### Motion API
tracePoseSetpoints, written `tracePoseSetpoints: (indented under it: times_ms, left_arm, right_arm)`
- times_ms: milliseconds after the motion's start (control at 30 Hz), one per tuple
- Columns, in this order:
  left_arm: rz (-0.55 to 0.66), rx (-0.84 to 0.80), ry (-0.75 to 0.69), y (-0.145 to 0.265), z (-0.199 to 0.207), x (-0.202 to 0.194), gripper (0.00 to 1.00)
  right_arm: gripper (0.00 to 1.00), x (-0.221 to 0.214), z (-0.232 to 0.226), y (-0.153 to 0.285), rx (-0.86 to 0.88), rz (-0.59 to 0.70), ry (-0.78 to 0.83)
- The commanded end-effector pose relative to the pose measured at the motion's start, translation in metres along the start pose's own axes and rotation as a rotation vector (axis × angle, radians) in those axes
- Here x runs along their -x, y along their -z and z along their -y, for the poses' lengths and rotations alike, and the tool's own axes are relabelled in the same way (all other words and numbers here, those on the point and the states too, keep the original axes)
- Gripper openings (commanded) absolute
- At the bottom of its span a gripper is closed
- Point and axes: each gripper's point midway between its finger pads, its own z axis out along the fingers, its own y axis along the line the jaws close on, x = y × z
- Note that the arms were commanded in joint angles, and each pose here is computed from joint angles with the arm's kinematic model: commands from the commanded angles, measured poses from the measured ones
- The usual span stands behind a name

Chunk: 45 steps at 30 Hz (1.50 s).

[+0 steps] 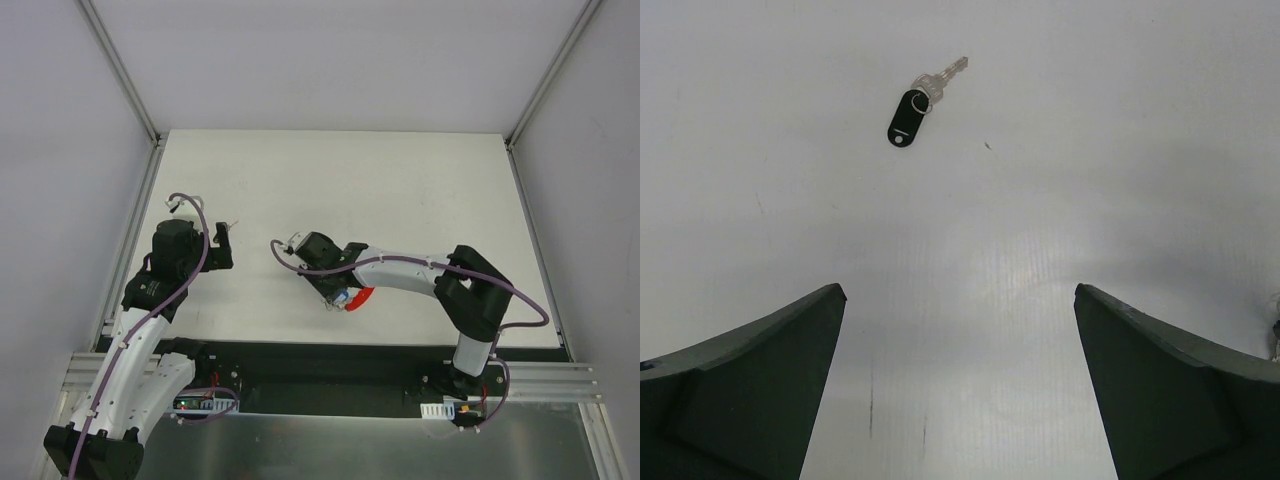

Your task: Put the keys on the keyring

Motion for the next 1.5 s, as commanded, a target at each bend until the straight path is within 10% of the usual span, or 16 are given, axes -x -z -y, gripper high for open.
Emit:
tracePoseSetpoints:
  times_ms: [0, 267, 600, 833, 1067, 1467]
  left_arm:
    - [0.017, -0.007, -0.008, 0.0, 0.0, 0.004, 0.99]
    - [0.013, -0.014, -0.012, -0.001, 0.001, 0.002, 0.99]
    - [0.015, -0.013, -0.015, -0.001, 0.001, 0.003, 0.99]
    - [0.018, -0.014, -0.016, 0.0, 0.001, 0.003, 0.99]
    - [0.02, -0.017, -0.015, 0.0, 0.001, 0.002, 0.99]
    - [0.02, -0.028, -0.015, 0.0, 0.003, 0.002, 0.99]
  right_arm:
    - [0.01, 0.035, -0.007, 0.006, 0.114, 0.194, -0.107]
    - [0.02, 0.034, 0.011, -0.003, 0.007, 0.155, -0.032]
    - [0.01, 0.061, -0.001, -0.007, 0.107, 0.415, -0.058]
    - [0.02, 0.044, 0.005, -0.014, 0.098, 0.353, -0.117]
    - [0.29, 0.043, 0.021, 0.019, 0.019, 0.216, -0.133]
    - [0.31, 0.04, 0.008, 0.017, 0.102, 0.017, -0.061]
